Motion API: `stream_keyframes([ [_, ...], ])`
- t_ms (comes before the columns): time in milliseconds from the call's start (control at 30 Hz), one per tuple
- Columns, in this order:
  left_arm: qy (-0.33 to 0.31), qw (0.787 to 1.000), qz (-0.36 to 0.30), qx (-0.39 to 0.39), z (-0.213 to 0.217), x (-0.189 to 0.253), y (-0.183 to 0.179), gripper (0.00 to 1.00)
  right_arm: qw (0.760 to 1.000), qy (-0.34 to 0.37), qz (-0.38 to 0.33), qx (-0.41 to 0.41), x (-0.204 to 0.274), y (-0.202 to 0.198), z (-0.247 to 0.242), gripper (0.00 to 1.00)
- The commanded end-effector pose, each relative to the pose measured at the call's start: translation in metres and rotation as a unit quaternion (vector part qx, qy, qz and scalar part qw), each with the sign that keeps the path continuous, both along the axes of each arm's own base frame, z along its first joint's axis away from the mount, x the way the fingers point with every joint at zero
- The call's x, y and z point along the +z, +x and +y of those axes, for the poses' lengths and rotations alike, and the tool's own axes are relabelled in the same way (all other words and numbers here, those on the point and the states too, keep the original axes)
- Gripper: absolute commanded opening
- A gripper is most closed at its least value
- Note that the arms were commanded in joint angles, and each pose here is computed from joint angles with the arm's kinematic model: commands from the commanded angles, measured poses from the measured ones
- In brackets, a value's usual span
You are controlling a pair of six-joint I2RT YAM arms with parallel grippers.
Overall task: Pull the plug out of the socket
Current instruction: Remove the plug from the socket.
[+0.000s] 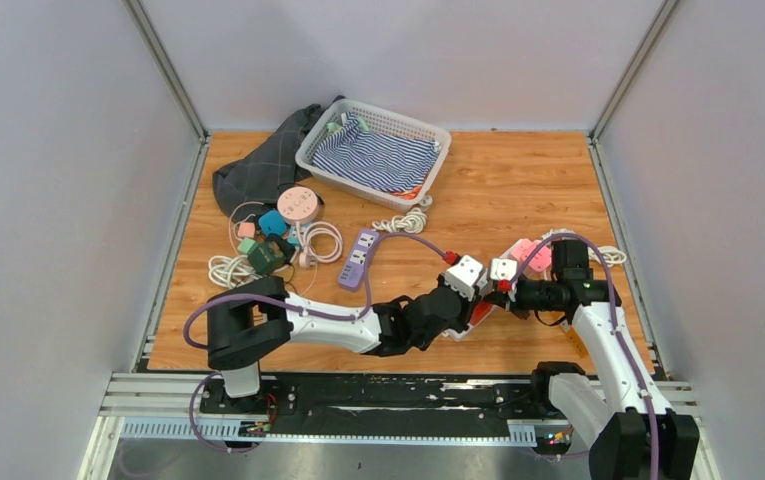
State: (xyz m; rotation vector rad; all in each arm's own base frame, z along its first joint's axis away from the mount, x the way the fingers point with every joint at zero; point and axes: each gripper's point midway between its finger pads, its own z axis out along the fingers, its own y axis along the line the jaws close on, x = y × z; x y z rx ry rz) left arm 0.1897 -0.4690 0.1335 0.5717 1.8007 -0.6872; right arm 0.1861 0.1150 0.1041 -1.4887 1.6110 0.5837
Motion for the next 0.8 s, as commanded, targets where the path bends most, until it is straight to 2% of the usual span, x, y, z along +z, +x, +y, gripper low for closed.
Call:
stream_keyframes([
  [0,0.022,0.999,0.021,0.03,0.016,-0.017,0.021,0.0,0.996,-0.055,0.064,-0.015,-0.031,-0.02,-0.015,0.0],
  [67,-0.01,0.998,0.067,0.008,0.011,-0.018,0.019,0.0,0.996,-0.055,0.065,-0.015,-0.031,-0.021,-0.015,0.0],
  [167,-0.02,0.997,0.075,0.003,0.011,-0.013,0.017,0.0,0.996,-0.056,0.065,-0.015,-0.031,-0.021,-0.015,0.0],
  [233,-0.008,0.999,0.052,0.014,0.016,-0.009,0.02,0.0,0.996,-0.056,0.065,-0.015,-0.032,-0.021,-0.015,0.0],
  [333,0.046,0.997,-0.022,0.056,0.029,-0.005,0.025,0.0,0.996,-0.057,0.066,-0.015,-0.032,-0.021,-0.015,0.0],
  [400,0.066,0.995,-0.037,0.063,0.031,-0.01,0.027,0.0,0.996,-0.058,0.066,-0.015,-0.032,-0.021,-0.016,0.0],
  [467,0.057,0.997,-0.017,0.054,0.029,-0.018,0.027,0.0,0.996,-0.058,0.067,-0.014,-0.033,-0.021,-0.016,0.0],
  [600,-0.004,0.997,0.079,0.004,0.012,-0.027,0.024,0.0,0.996,-0.059,0.068,-0.014,-0.033,-0.022,-0.016,0.0],
  [700,-0.02,0.996,0.089,-0.004,0.009,-0.021,0.021,0.0,0.996,-0.059,0.068,-0.014,-0.033,-0.022,-0.016,0.0],
  [767,-0.011,0.998,0.063,0.007,0.014,-0.013,0.023,0.0,0.996,-0.059,0.068,-0.013,-0.033,-0.022,-0.016,0.0],
])
